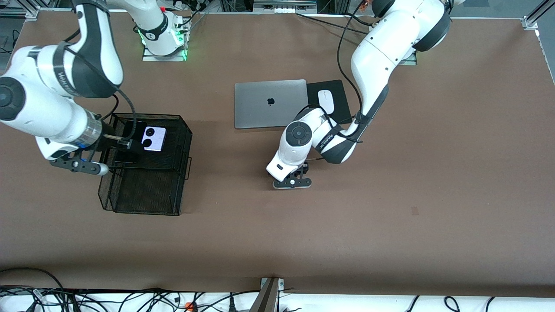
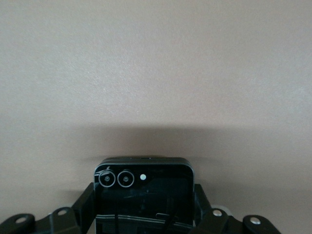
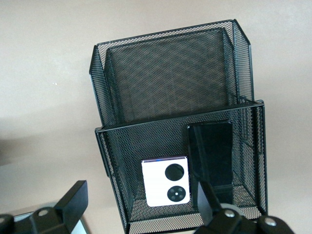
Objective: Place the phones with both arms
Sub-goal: 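Carry the flip phone toward the laptop while the right gripper withdraws, then set the flip phone down with the left gripper while the right gripper approaches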
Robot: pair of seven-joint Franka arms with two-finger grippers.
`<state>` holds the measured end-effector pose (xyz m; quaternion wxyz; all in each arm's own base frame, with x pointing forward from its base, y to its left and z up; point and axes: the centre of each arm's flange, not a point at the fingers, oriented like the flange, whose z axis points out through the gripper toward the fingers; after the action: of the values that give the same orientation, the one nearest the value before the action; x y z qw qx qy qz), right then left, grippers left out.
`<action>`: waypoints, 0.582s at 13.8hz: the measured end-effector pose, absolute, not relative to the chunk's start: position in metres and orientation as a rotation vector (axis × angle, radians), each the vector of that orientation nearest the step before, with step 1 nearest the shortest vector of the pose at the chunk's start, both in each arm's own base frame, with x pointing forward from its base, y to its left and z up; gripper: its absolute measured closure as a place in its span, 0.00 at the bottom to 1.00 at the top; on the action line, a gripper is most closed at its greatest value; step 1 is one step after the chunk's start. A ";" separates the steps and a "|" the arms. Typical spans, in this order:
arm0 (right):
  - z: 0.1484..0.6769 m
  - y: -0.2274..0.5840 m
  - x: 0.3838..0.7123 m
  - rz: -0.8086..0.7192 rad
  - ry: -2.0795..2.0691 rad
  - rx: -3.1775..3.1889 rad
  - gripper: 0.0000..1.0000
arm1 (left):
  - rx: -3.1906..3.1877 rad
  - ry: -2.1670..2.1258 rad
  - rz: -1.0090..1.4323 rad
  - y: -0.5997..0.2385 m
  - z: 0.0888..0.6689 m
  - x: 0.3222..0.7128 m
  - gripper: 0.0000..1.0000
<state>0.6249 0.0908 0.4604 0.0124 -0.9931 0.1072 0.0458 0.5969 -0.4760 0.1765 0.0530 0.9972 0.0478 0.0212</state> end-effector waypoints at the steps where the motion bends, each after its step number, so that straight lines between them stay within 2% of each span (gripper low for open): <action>1: 0.461 0.091 0.626 0.141 0.335 -3.094 0.00 | 3.029 0.140 0.076 -0.478 0.174 0.596 0.19; 4: 0.471 0.105 0.634 0.161 0.311 -3.102 0.00 | 3.035 0.131 0.090 -0.480 0.170 0.594 0.19; 6: 0.477 0.116 0.644 0.182 0.308 -3.090 0.00 | 3.053 0.162 0.119 -0.479 0.168 0.596 0.03; 8: 0.479 0.117 0.652 0.180 0.316 -3.091 0.00 | 3.049 0.211 0.152 -0.481 0.174 0.600 0.00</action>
<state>0.6522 0.1165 0.4786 0.0148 -0.9930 0.1015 0.0577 0.6003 -0.4808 0.1744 0.0410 0.9955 0.0689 0.0498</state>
